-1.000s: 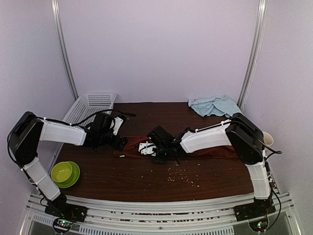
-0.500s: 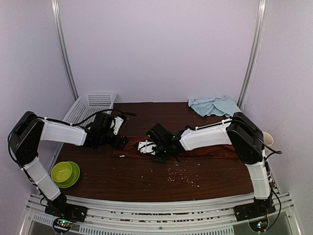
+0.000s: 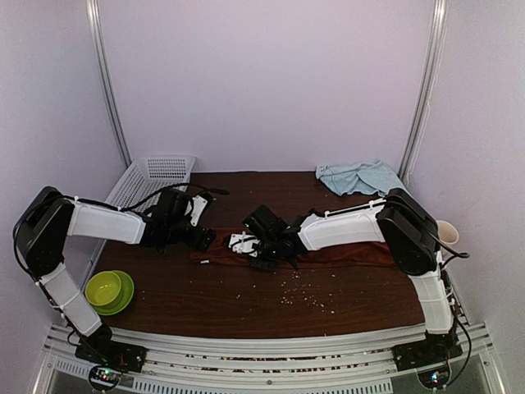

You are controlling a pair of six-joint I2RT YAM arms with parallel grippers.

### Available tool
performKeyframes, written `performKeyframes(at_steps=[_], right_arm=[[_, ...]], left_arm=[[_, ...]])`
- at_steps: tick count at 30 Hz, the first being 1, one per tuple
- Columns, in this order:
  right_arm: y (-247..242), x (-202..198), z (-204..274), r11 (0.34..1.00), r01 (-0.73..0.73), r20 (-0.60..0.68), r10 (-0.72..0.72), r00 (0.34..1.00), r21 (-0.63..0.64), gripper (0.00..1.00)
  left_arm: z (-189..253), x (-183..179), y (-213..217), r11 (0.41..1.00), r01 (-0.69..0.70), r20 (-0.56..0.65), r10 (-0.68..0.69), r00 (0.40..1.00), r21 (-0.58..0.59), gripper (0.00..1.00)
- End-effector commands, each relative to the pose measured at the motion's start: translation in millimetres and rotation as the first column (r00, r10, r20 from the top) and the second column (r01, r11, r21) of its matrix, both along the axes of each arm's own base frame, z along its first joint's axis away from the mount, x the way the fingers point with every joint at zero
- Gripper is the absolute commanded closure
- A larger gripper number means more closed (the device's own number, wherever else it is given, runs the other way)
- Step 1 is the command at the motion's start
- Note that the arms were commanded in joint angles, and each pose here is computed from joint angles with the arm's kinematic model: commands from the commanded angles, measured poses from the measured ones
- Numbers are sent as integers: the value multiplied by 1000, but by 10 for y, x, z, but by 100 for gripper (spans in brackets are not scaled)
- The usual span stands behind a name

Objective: Roll the towels
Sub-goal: Smooth out the towel at the center of the board.

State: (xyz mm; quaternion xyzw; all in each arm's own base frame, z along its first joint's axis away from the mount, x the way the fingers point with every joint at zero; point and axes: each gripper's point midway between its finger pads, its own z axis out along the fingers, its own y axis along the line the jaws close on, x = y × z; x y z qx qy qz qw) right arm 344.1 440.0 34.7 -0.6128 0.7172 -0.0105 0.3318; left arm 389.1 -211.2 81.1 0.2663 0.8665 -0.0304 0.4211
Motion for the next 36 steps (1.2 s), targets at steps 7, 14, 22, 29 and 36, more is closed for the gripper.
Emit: performKeyframes(at_steps=[7,14,22,29,36], right_arm=[[46,92,-34,999,39,2,-39,999,18,77],[60,118,21,998,58,4,-58,998,41,85],[73,115,79,996,64,-5,-64,998,57,85],[50,173,129,995,78,12,-79,997,61,85],[27,200,168,994,83,16,-84,996,67,84]], left_arm=[[-51,34,-27,999,-3,3,3,1000,-34,2],[-87,40,-42,999,1,-4,-1,1000,-37,2],[-111,40,-51,999,2,-9,-2,1000,-38,2],[-116,35,-53,999,2,-10,-2,1000,-42,2],[-131,37,-66,999,5,-14,-6,1000,-45,2]])
